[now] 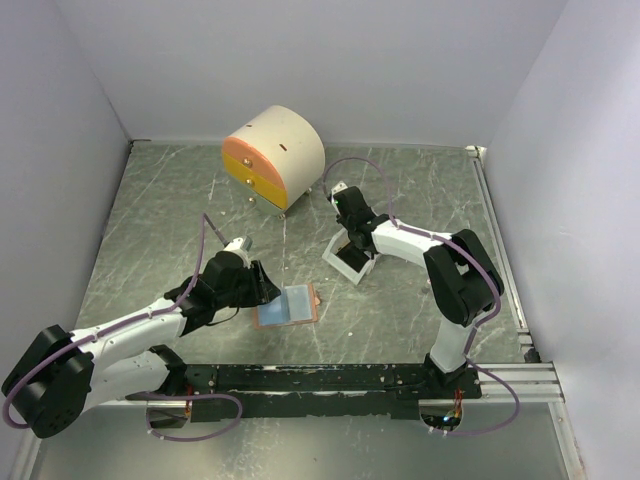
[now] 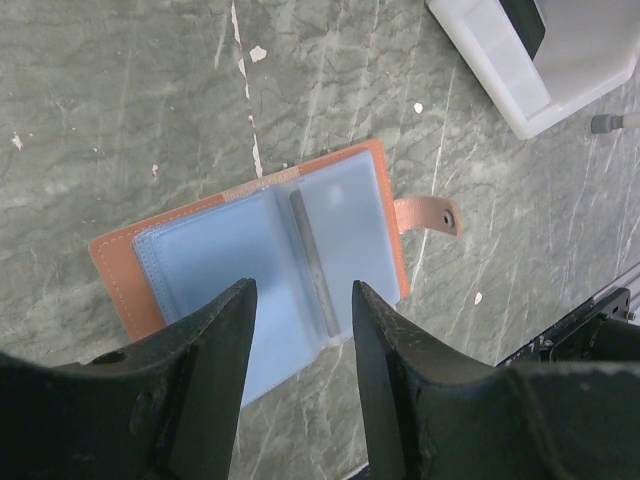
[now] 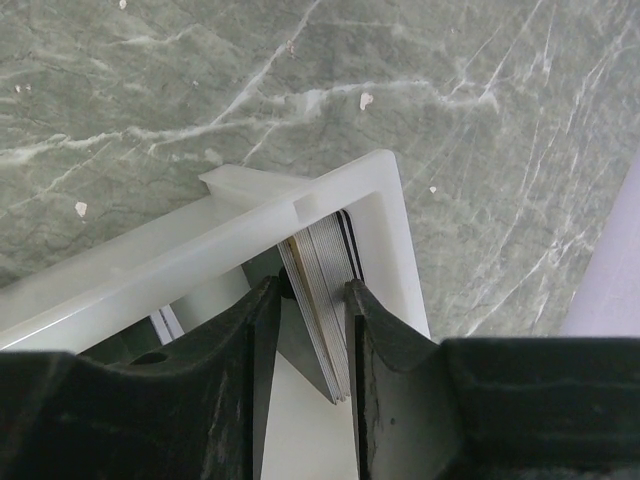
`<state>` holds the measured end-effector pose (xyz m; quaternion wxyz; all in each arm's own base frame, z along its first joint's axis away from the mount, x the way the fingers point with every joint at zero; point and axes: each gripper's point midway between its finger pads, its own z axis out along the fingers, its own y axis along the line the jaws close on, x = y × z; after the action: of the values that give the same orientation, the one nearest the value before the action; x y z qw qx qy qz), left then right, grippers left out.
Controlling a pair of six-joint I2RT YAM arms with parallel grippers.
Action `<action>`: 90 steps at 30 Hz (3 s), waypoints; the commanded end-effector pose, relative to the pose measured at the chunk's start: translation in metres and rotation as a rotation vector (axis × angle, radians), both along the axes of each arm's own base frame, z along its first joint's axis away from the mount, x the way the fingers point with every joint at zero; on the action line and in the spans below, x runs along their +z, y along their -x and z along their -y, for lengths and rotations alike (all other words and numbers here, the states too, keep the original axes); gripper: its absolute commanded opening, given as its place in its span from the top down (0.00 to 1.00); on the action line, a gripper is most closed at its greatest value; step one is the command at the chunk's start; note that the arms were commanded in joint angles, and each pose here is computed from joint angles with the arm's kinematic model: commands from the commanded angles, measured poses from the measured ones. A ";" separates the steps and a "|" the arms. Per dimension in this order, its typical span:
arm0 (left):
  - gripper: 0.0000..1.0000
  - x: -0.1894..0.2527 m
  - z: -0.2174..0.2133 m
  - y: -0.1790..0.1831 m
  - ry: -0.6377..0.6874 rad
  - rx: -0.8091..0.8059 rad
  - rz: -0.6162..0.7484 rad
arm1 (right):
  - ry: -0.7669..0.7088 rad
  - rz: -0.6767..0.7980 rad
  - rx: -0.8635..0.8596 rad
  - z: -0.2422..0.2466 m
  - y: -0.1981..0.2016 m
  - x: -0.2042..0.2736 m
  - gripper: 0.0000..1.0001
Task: Put the credit cards into the card holder
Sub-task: Pick up the credit card from the storage box, then insert the credit card into the card holder.
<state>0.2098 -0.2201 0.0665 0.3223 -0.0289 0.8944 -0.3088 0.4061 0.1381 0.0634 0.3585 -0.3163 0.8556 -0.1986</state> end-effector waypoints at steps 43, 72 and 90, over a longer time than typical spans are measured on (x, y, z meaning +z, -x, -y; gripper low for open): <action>0.47 -0.002 -0.007 0.003 -0.025 0.022 -0.027 | -0.197 0.008 -0.003 -0.013 0.017 0.060 1.00; 0.93 -0.032 -0.021 0.020 -0.071 0.045 -0.112 | -1.181 -0.229 -0.072 -0.131 0.135 0.114 1.00; 0.93 -0.044 -0.032 0.027 -0.099 0.069 -0.135 | -1.266 -0.440 -0.117 -0.193 0.179 0.053 1.00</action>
<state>0.1826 -0.1916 0.0257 0.2702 -0.0557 0.9275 -0.2523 0.2258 0.3212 0.1153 0.2815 -0.0492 0.8846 0.3684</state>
